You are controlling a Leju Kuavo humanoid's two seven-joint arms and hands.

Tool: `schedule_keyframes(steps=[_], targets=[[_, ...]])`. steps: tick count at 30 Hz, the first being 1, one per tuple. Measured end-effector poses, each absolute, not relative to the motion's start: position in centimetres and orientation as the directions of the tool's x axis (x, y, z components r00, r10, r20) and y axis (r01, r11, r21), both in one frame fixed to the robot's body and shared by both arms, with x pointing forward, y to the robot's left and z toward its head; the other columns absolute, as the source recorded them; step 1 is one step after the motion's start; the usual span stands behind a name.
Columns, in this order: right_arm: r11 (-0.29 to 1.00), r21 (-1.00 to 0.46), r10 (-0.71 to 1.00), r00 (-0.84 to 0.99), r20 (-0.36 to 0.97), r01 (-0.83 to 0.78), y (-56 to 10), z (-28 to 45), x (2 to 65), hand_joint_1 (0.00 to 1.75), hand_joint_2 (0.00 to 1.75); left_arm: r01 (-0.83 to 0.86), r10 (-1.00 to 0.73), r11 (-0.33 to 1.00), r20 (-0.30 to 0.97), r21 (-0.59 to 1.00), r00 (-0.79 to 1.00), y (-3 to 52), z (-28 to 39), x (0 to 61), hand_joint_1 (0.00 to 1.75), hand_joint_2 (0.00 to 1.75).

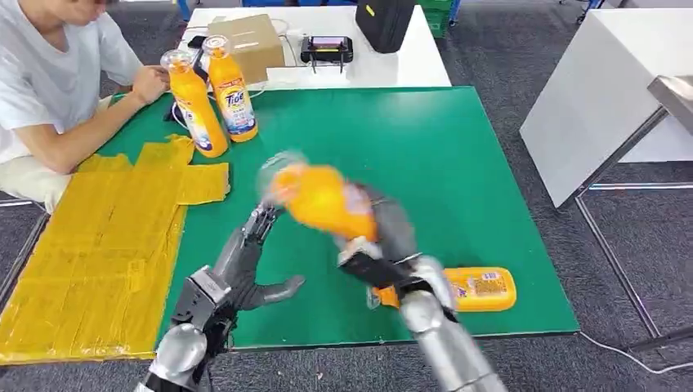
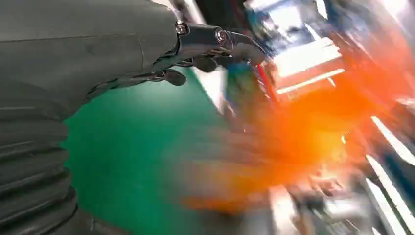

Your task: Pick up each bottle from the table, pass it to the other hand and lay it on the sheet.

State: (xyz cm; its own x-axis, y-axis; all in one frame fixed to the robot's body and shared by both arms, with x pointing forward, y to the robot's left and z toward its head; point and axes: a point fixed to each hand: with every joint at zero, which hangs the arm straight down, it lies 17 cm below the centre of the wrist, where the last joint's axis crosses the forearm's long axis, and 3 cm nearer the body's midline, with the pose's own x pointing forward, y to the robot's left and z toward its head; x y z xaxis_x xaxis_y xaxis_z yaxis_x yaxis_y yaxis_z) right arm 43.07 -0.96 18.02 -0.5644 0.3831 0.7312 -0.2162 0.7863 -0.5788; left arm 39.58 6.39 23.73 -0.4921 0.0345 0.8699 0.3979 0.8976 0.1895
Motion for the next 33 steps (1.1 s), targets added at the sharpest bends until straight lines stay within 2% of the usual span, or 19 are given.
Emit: schedule_keyframes(steps=[3, 7, 32, 33], targets=[[0.758, -0.591, 0.355, -0.585, 0.729, -0.276, 4.0, 16.9, 41.0, 1.75, 1.75, 0.412, 0.058, 0.895, 0.871, 0.171, -0.488, 6.4, 24.2, 40.0, 0.00, 1.75], [0.711, -0.629, 0.366, -0.598, 0.713, -0.315, 5.9, 16.0, 40.6, 1.75, 1.75, 0.416, 0.058, 0.895, 0.880, 0.164, -0.472, 6.7, 23.5, 40.3, 0.00, 1.75], [0.633, -0.699, 0.407, -0.626, 0.665, -0.332, 7.8, 14.7, 40.6, 1.75, 1.75, 0.413, 0.092, 0.904, 0.892, 0.112, -0.443, 7.9, 23.1, 40.8, 0.00, 1.75], [0.633, -0.700, 0.407, -0.626, 0.665, -0.332, 7.8, 14.7, 40.6, 1.75, 1.75, 0.413, 0.092, 0.904, 0.892, 0.112, -0.443, 7.9, 23.1, 40.8, 0.30, 1.75]])
